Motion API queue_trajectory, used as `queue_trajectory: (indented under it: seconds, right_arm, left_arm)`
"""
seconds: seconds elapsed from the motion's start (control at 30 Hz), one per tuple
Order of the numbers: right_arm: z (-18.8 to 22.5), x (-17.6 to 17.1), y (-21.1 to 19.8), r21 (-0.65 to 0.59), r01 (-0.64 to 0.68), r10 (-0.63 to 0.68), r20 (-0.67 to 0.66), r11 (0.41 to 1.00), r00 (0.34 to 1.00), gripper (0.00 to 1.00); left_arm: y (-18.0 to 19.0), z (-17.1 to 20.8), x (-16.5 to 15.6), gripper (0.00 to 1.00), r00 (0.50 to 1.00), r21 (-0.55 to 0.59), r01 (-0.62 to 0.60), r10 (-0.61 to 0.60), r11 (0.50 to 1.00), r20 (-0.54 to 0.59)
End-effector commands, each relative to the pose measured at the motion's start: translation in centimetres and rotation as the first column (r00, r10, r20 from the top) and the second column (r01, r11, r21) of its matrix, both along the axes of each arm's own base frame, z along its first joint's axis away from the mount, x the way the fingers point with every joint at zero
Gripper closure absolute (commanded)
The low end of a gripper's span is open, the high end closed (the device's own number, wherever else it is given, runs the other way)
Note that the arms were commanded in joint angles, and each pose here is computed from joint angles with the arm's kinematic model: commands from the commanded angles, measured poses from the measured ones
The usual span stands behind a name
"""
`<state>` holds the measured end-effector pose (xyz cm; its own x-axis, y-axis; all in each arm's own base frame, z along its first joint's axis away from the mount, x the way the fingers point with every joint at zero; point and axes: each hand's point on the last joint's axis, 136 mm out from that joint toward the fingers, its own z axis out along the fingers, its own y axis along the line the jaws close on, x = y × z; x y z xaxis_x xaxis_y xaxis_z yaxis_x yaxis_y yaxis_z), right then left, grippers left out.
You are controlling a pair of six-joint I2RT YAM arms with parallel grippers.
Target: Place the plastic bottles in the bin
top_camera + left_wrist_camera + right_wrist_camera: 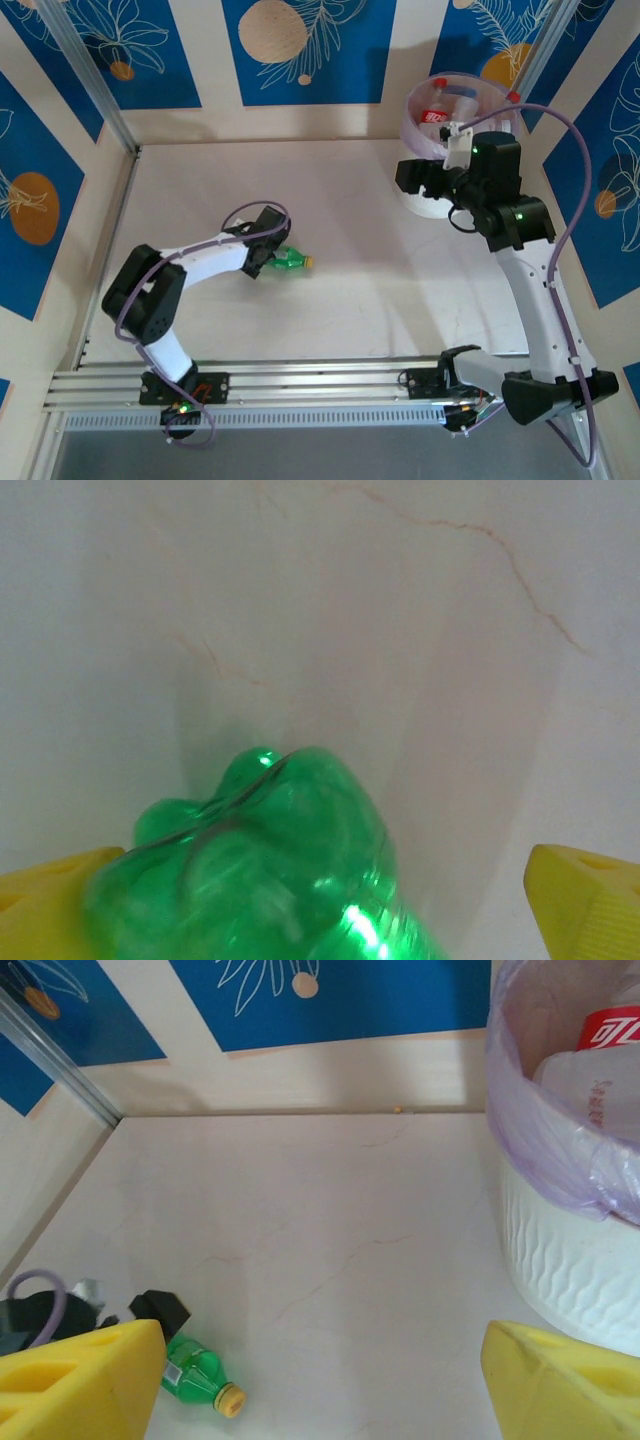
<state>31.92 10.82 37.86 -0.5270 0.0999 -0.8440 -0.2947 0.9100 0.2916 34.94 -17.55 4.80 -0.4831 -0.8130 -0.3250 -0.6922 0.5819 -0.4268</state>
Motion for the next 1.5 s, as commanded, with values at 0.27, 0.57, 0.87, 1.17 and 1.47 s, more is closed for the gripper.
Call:
queue_trajectory:
  seconds: [0.27, 0.57, 0.87, 1.17, 1.47]
  right_arm:
    - [-5.4, -4.1, 3.5, 0.030, -0.177, 0.179, -0.152, 0.984, 0.972, 0.17]
    - [-7.5, -6.7, 6.2, 0.063, -0.271, 0.278, -0.267, 0.961, 0.923, 0.17]
    - [-13.4, -6.5, 11.9, 0.115, -0.379, 0.392, -0.400, 0.918, 0.829, 0.16]
    - [-17.0, 0.9, 13.2, -0.080, -0.344, 0.311, -0.275, 0.936, 0.910, 0.17]
    - [-24.0, 7.0, 18.3, -0.262, -0.461, 0.355, -0.364, 0.848, 0.861, 0.17]
  left_arm:
    - [-1.5, -0.4, 1.0, 0.26, 0.999, -0.088, -0.022, 0.024, 0.996, 0.022]
    - [-2.6, 4.8, 2.1, 0.30, 0.985, -0.129, 0.115, -0.097, 0.985, 0.141]
    - [-5.4, 12.2, 1.9, 0.25, 0.852, -0.057, 0.489, -0.462, 0.871, 0.245]
    - [-2.9, 8.8, 2.7, 0.09, 0.934, -0.095, 0.324, -0.302, 0.941, 0.192]
    - [6.7, 11.8, -1.1, 0.05, 0.937, -0.030, 0.259, -0.243, 0.965, 0.252]
